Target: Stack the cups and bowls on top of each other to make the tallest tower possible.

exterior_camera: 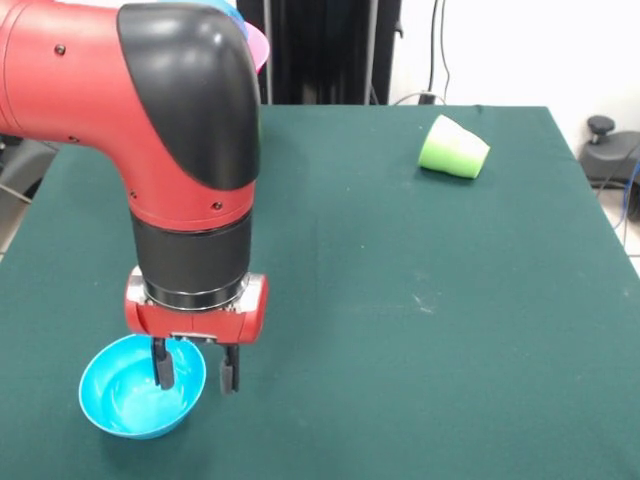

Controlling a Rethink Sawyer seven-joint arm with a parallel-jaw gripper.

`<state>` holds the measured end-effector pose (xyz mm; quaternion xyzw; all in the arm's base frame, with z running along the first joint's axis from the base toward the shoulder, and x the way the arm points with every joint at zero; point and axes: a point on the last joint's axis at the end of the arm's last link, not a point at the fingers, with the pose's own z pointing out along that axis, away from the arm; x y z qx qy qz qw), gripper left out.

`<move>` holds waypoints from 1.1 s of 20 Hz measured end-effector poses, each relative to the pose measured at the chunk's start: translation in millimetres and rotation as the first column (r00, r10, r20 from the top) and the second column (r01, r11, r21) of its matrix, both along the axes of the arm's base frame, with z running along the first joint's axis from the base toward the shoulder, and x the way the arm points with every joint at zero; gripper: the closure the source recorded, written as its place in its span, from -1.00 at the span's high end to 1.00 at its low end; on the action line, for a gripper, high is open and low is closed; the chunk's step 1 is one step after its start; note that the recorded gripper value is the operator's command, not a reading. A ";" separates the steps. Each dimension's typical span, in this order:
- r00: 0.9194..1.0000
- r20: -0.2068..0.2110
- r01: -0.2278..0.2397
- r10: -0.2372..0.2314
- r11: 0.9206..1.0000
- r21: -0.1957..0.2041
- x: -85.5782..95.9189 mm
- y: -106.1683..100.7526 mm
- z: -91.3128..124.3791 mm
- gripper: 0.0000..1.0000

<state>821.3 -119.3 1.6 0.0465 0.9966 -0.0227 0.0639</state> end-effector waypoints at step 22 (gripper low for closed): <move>0.999 -0.045 0.016 -0.015 1.000 0.024 -18.6 -4.1 -41.5 1.00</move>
